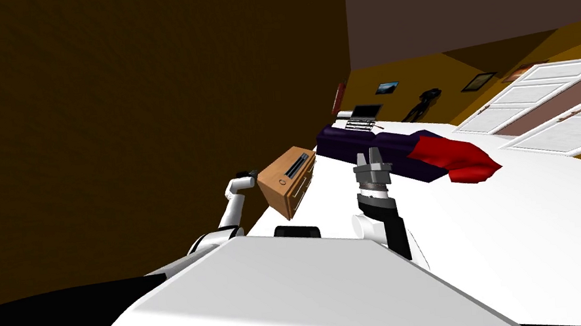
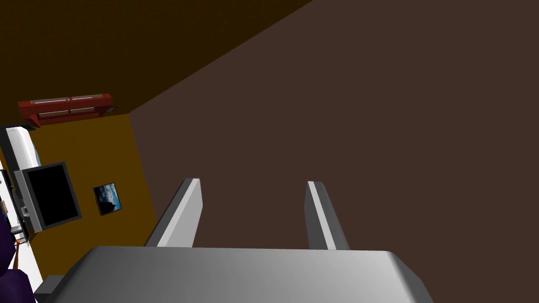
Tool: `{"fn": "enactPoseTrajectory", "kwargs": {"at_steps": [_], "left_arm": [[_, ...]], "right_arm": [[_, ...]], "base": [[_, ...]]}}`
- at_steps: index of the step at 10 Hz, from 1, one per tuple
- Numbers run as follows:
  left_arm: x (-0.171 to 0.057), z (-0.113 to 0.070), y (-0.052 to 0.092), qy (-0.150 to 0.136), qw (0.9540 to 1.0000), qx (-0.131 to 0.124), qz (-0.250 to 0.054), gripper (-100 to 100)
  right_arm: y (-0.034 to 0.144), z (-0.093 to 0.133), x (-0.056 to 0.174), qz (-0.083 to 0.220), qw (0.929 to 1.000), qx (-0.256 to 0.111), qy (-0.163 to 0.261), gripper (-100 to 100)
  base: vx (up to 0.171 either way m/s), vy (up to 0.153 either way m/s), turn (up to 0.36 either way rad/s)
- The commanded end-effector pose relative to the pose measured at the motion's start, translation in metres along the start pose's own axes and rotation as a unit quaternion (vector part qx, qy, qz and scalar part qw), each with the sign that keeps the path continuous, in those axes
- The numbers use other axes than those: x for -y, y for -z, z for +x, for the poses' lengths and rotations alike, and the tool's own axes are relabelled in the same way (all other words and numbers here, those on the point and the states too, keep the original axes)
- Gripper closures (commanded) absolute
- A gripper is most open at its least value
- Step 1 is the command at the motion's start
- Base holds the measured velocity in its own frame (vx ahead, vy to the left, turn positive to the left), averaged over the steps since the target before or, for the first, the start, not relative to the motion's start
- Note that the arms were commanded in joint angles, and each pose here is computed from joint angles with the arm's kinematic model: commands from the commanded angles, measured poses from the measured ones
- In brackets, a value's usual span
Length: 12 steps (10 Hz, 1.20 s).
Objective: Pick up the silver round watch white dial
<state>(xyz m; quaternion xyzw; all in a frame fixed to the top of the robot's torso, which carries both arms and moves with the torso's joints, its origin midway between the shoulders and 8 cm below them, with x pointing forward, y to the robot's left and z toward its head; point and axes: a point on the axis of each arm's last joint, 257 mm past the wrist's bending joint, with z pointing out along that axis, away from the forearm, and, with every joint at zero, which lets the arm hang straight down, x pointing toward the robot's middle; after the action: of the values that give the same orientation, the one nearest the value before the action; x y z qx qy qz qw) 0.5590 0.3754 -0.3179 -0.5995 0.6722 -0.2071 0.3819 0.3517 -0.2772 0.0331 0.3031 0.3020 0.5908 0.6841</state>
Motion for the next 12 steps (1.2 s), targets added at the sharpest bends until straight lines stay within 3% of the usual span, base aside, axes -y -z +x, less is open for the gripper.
{"fn": "enactPoseTrajectory", "kwargs": {"at_steps": [1, 4, 7, 8, 9, 10, 12], "left_arm": [[-0.013, 0.004, -0.005, -0.012, 0.9994, -0.009, -0.032, -100], [-0.031, 0.008, -0.008, -0.022, 0.9968, -0.021, -0.075, -100], [-0.052, 0.01, -0.011, -0.042, 0.9904, -0.035, -0.127, -100], [-0.055, 0.01, -0.01, -0.042, 0.9897, -0.037, -0.132, -100], [-0.063, 0.01, -0.01, -0.052, 0.9858, -0.042, -0.154, -100], [-0.065, 0.011, -0.01, -0.052, 0.9851, -0.044, -0.158, -100], [-0.082, 0.01, -0.008, -0.071, 0.976, -0.054, -0.199, -100]], "right_arm": [[0.0, 0.0, 0.0, 0.0, 1.0, 0.0, 0.0, 0], [0.0, 0.0, 0.0, 0.0, 1.0, 0.0, 0.0, 0], [0.0, 0.0, 0.0, 0.0, 1.0, 0.0, 0.0, 0], [0.0, 0.0, 0.0, 0.0, 1.0, 0.0, 0.0, 0], [0.0, 0.0, 0.0, 0.0, 1.0, 0.0, 0.0, 0], [0.0, 0.0, 0.0, 0.0, 1.0, 0.0, 0.0, 0], [0.0, 0.0, 0.0, 0.0, 1.0, 0.0, 0.0, 0]], "base": [[-0.002, -0.077, -0.107], [0.007, -0.063, -0.085], [0.011, -0.064, -0.102], [0.009, -0.06, -0.059], [0.006, -0.072, -0.134], [0.006, -0.061, -0.067], [0.021, -0.082, -0.164]]}}
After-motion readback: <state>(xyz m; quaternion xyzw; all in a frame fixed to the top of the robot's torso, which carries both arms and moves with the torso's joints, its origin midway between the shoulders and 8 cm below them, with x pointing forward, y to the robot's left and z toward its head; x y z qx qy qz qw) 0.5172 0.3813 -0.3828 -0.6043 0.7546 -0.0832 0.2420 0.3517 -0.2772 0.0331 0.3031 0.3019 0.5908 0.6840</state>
